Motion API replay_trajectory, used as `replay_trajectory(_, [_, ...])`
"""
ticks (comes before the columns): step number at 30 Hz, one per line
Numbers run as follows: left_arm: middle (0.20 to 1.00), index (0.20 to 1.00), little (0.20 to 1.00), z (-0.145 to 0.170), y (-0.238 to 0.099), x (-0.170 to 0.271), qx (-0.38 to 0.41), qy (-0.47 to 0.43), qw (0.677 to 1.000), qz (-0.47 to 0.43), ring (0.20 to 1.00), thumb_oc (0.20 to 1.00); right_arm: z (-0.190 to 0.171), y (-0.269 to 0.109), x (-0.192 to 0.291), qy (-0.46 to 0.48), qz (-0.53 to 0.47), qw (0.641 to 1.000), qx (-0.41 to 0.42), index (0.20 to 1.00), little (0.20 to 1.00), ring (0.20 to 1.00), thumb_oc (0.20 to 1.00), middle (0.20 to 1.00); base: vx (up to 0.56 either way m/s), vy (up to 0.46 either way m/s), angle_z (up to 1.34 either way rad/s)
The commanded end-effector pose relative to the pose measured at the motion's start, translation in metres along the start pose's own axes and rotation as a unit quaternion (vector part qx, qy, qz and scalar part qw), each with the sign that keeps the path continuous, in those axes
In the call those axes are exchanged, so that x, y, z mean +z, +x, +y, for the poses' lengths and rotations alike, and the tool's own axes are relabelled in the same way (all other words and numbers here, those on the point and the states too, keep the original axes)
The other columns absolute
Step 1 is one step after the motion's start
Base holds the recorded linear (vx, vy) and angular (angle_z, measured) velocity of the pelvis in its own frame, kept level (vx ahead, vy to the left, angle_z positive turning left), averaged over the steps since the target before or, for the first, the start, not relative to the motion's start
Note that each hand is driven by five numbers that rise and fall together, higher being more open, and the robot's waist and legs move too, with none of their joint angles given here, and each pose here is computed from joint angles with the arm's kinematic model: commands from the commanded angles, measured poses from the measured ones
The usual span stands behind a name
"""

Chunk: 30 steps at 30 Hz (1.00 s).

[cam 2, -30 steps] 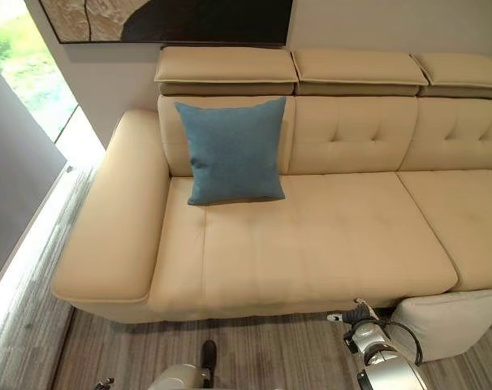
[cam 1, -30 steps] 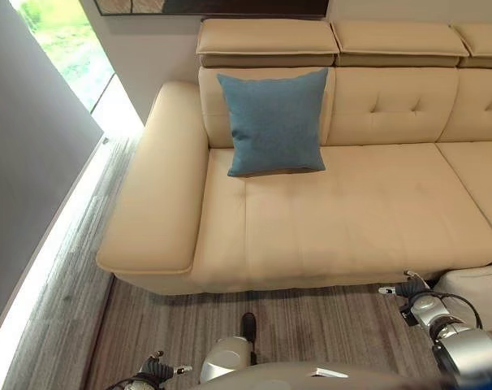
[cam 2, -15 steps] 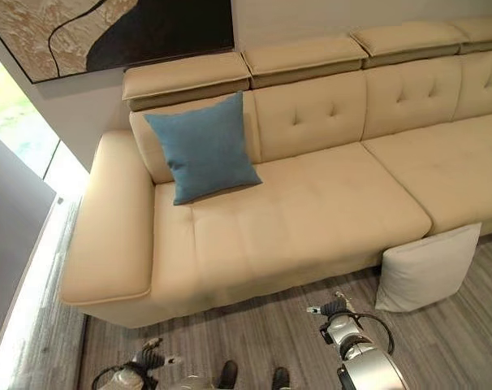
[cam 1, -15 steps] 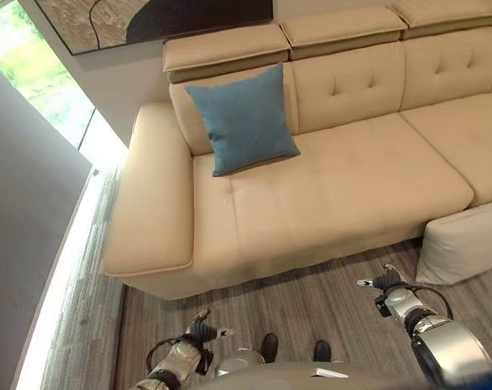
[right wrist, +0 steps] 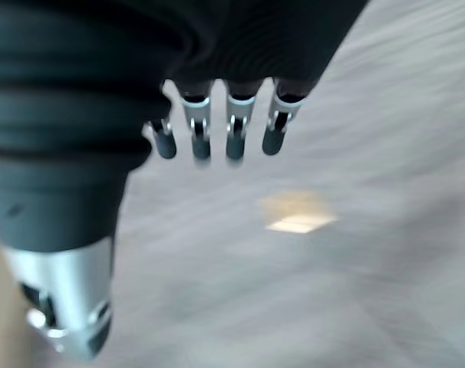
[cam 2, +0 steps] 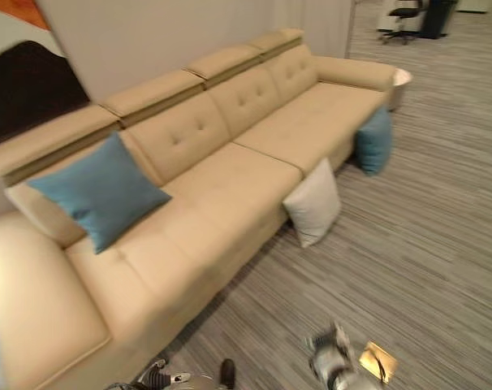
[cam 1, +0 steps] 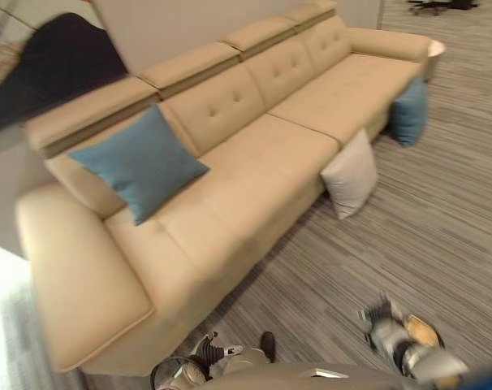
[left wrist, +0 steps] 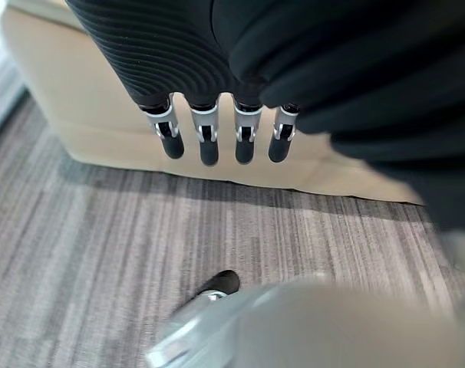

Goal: Pick up all the scattered cushions and arrange them neatly on the sofa.

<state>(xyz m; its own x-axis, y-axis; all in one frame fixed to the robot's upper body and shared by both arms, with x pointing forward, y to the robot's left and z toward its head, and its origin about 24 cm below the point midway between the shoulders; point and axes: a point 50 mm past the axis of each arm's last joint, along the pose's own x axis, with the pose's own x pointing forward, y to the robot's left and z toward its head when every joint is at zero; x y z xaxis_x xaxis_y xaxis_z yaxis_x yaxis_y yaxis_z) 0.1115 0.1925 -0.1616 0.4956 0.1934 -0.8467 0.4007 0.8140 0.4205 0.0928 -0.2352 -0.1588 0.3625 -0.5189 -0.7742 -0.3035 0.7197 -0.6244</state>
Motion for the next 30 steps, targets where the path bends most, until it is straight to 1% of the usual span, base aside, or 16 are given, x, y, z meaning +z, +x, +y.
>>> replay_trajectory(1, [1.000, 1.000, 1.000, -0.028, -0.003, 0.043, -0.027, 0.003, 0.997, -0.075, 1.000, 1.000, -0.045, -0.001, 0.122, 0.039, -0.137, 0.988, -0.051, 1.000, 1.000, 1.000, 1.000, 1.000, 0.11, -0.007, -0.91])
replay_trajectory(4, [1.000, 1.000, 1.000, -0.027, -0.004, 0.032, -0.029, -0.003, 0.998, -0.062, 1.000, 1.000, -0.070, 0.003, 0.129, 0.054, -0.134, 0.986, -0.085, 1.000, 1.000, 1.000, 1.000, 1.000, 0.08, 0.030, -0.04])
replay_trajectory(6, [1.000, 1.000, 1.000, -0.025, -0.004, 0.028, -0.029, -0.006, 0.998, -0.056, 1.000, 1.000, -0.074, 0.005, 0.128, 0.058, -0.129, 0.986, -0.088, 1.000, 1.000, 1.000, 1.000, 1.000, 0.07, 0.014, 0.51])
replay_trajectory(7, [1.000, 1.000, 1.000, -0.025, -0.005, 0.020, -0.031, -0.004, 0.998, -0.046, 1.000, 1.000, -0.071, 0.006, 0.121, 0.066, -0.118, 0.988, -0.080, 1.000, 1.000, 1.000, 1.000, 1.000, 0.07, 0.007, 0.77])
replay_trajectory(10, [1.000, 1.000, 1.000, -0.024, -0.005, 0.017, -0.031, -0.006, 0.999, -0.039, 1.000, 1.000, -0.063, 0.008, 0.110, 0.068, -0.103, 0.990, -0.068, 1.000, 1.000, 1.000, 1.000, 1.000, 0.06, 0.003, 0.35])
replay_trajectory(12, [1.000, 1.000, 1.000, -0.026, -0.006, 0.013, -0.034, -0.011, 0.999, -0.030, 1.000, 1.000, -0.051, 0.009, 0.091, 0.075, -0.082, 0.992, -0.051, 1.000, 1.000, 1.000, 1.000, 1.000, 0.06, 0.003, 0.09])
replay_trajectory(17, [1.000, 1.000, 1.000, -0.030, -0.006, 0.013, -0.045, -0.009, 0.999, -0.026, 1.000, 1.000, -0.027, 0.007, 0.064, 0.063, -0.057, 0.996, -0.015, 1.000, 1.000, 1.000, 1.000, 1.000, 0.02, 0.014, -0.29])
replay_trajectory(20, [1.000, 1.000, 1.000, -0.031, -0.006, 0.017, -0.051, -0.006, 0.998, -0.033, 1.000, 1.000, -0.022, 0.007, 0.051, 0.045, -0.050, 0.998, -0.003, 1.000, 1.000, 1.000, 1.000, 1.000, 0.00, 0.033, -0.20])
replay_trajectory(21, [1.000, 1.000, 1.000, -0.029, -0.005, 0.018, -0.052, -0.004, 0.998, -0.036, 1.000, 1.000, -0.026, 0.009, 0.049, 0.051, -0.048, 0.998, -0.007, 1.000, 1.000, 1.000, 1.000, 1.000, 0.00, 0.042, -0.07])
replay_trajectory(22, [1.000, 1.000, 1.000, -0.028, -0.005, 0.019, -0.052, -0.006, 0.998, -0.036, 1.000, 1.000, -0.028, 0.009, 0.048, 0.067, -0.043, 0.997, -0.006, 1.000, 1.000, 1.000, 1.000, 1.000, -0.01, 0.057, 0.01])
replay_trajectory(23, [1.000, 1.000, 1.000, -0.027, -0.004, 0.022, -0.052, -0.015, 0.998, -0.037, 1.000, 1.000, -0.019, 0.008, 0.039, 0.121, -0.016, 0.992, 0.015, 1.000, 1.000, 1.000, 1.000, 1.000, -0.02, 0.082, 0.05])
replay_trajectory(24, [1.000, 1.000, 1.000, -0.028, -0.004, 0.017, -0.055, -0.023, 0.998, -0.017, 1.000, 1.000, 0.000, 0.002, 0.027, 0.192, 0.022, 0.980, 0.055, 1.000, 1.000, 1.000, 1.000, 1.000, -0.01, 0.071, 0.02])
replay_trajectory(25, [1.000, 1.000, 1.000, -0.028, -0.004, 0.017, -0.055, -0.023, 0.998, -0.017, 1.000, 1.000, 0.000, 0.002, 0.027, 0.192, 0.022, 0.980, 0.055, 1.000, 1.000, 1.000, 1.000, 1.000, 0.00, 0.063, -0.04])
replay_trajectory(26, [1.000, 1.000, 1.000, -0.029, -0.004, 0.013, -0.060, -0.025, 0.998, -0.004, 1.000, 1.000, 0.009, -0.001, 0.018, 0.226, 0.046, 0.970, 0.072, 1.000, 1.000, 1.000, 1.000, 1.000, 0.00, 0.021, -0.18])
replay_trajectory(27, [1.000, 1.000, 1.000, -0.029, -0.004, 0.013, -0.060, -0.025, 0.998, -0.004, 1.000, 1.000, 0.009, -0.001, 0.018, 0.227, 0.046, 0.970, 0.072, 1.000, 1.000, 1.000, 1.000, 1.000, 0.00, 0.036, -0.21])
replay_trajectory(30, [1.000, 1.000, 1.000, -0.033, -0.006, 0.003, -0.076, -0.027, 0.997, 0.019, 1.000, 1.000, 0.023, -0.006, 0.004, 0.300, 0.095, 0.943, 0.107, 1.000, 1.000, 1.000, 1.000, 1.000, 0.00, 0.040, -0.14])
